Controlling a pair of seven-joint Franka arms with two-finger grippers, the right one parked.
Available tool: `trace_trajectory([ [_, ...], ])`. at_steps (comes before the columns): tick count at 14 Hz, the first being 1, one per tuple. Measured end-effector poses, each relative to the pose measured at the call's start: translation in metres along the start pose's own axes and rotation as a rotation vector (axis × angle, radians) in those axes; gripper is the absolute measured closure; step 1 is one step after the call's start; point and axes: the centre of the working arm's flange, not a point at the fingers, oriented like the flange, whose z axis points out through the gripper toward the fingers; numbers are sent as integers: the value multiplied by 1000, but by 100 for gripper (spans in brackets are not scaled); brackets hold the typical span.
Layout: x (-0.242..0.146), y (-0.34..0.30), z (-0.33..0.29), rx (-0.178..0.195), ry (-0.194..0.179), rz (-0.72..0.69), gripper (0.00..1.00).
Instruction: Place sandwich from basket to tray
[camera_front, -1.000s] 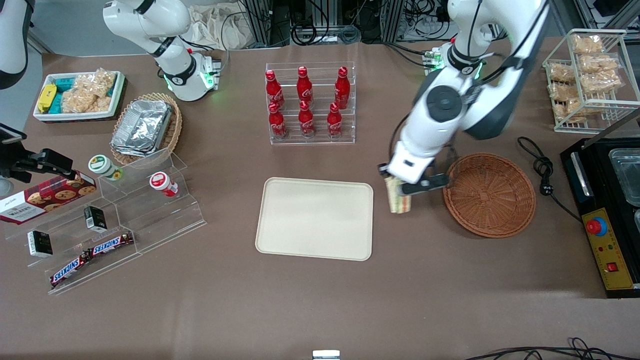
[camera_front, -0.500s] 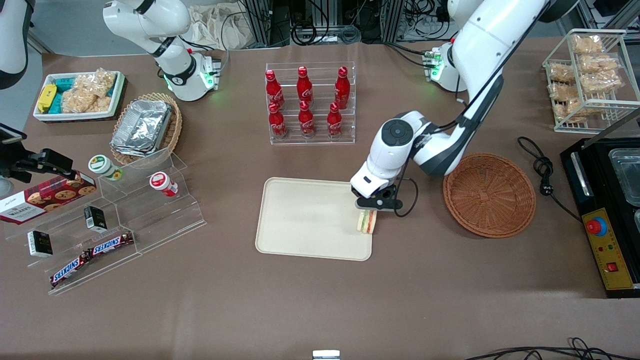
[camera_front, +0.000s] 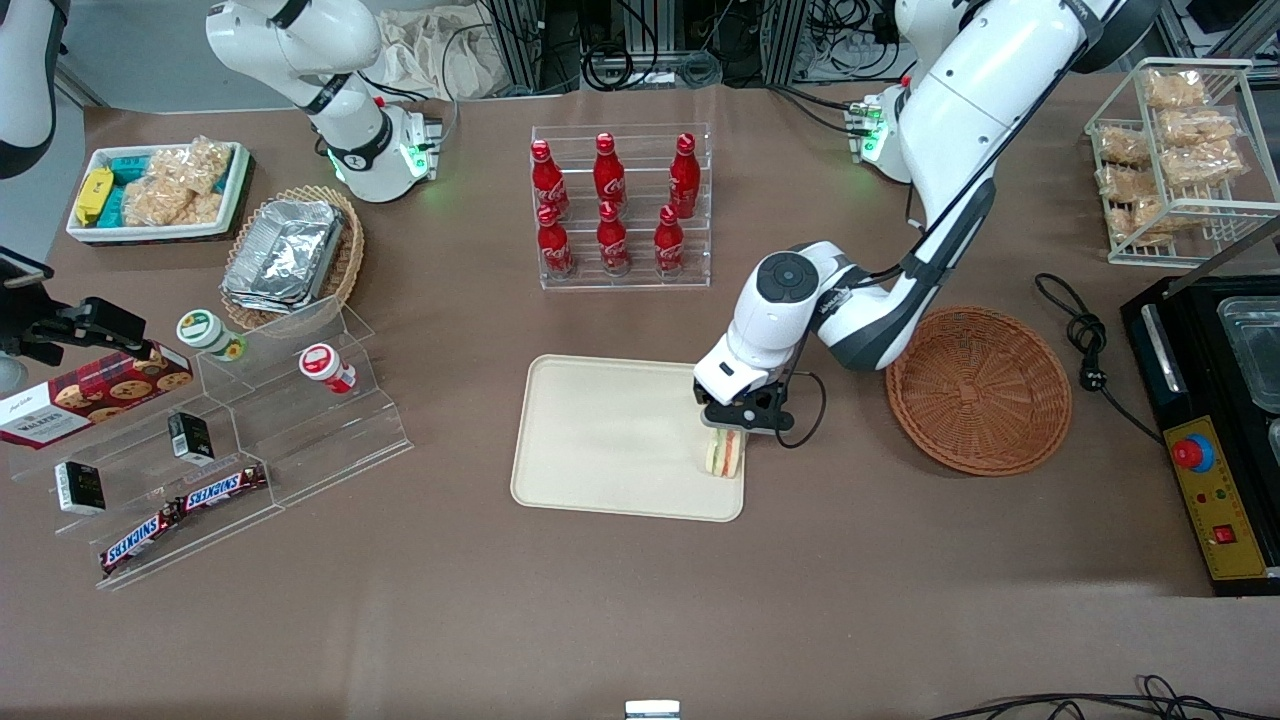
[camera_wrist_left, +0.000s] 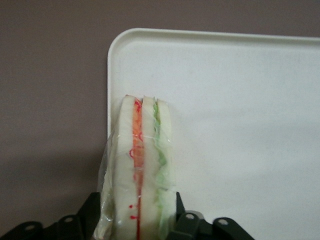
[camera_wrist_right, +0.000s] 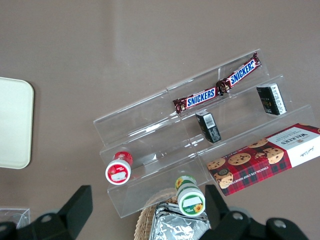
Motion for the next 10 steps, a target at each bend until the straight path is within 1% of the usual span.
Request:
trace_trajectory([
  [1,6,1,-7,-5,16,-37,19],
  [2,15,1,-19,-11,41,-75,7],
  [3,26,-2,-36,-14,73,-115,1],
  [4,39,-10,-57,-3,104,-151,0],
  [5,51,-22,-79,19,131,-183,0],
  [7,72,-49,-122,51,174,-254,0],
  [8,80,-63,-141,67,183,-292,0],
  [9,85,-77,-158,83,179,-321,0],
  [10,88,-88,-174,92,157,-334,0],
])
